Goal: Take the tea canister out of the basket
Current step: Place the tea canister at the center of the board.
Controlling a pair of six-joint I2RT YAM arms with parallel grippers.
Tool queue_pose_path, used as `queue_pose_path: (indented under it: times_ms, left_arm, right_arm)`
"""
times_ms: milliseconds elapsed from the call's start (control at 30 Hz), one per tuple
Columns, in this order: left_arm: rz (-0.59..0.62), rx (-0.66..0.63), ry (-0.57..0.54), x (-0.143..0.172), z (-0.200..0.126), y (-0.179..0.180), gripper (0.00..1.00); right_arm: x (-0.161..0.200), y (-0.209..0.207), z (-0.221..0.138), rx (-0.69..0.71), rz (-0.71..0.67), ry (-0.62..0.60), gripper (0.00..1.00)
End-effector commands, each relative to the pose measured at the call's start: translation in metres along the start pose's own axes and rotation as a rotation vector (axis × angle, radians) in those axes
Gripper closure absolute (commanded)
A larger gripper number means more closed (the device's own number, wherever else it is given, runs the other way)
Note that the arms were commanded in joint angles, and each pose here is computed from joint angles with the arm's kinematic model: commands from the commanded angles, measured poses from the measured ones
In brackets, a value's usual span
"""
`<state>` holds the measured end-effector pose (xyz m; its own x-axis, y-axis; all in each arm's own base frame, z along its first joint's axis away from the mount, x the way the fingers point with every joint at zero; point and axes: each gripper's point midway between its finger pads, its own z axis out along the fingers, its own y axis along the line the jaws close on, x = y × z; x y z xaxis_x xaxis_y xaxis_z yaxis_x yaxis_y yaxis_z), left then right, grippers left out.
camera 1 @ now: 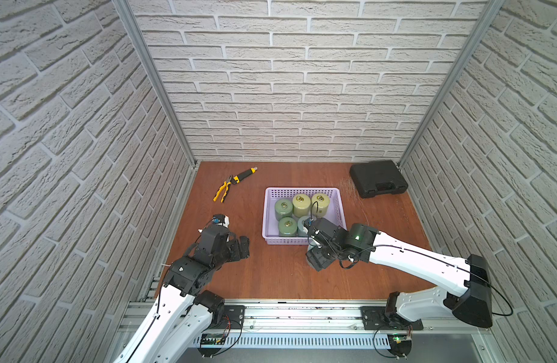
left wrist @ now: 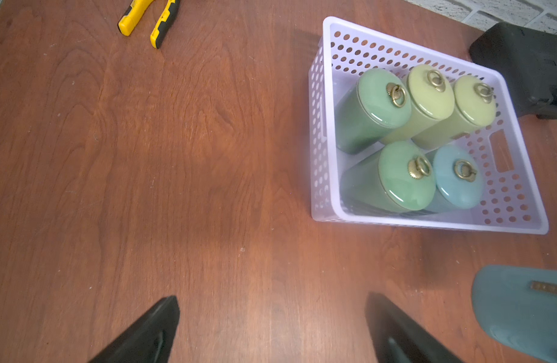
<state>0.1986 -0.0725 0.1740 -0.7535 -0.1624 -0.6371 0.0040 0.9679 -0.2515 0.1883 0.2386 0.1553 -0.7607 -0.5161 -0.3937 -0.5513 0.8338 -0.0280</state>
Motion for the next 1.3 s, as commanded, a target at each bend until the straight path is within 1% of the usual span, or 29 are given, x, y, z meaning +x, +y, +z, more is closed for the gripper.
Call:
queue_pose_path:
  times_ms: [0,133,333,533,1267]
  left_arm:
    - [0.013,-0.008,-0.018,-0.010,-0.004,-0.001,0.02]
    - [0.017,-0.002,-0.017,-0.012,-0.003,-0.003,0.02]
    - [0.042,0.016,-0.044,-0.017,-0.003,-0.007,0.02]
    - [0.057,0.020,-0.049,-0.018,-0.002,-0.007,0.02]
    - [0.051,0.030,-0.034,-0.014,0.003,-0.009,0.02]
  right_arm:
    - [-0.020,0.012,-0.012,-0.011,0.055,-0.125,0.65]
    - [-0.013,0.026,-0.007,-0.007,0.046,-0.125,0.65]
    - [-0.004,0.045,0.000,-0.002,0.042,-0.128,0.65]
    - [0.007,0.059,0.007,0.002,0.039,-0.120,0.65]
    - [0.040,0.078,0.029,-0.007,0.061,-0.076,0.66]
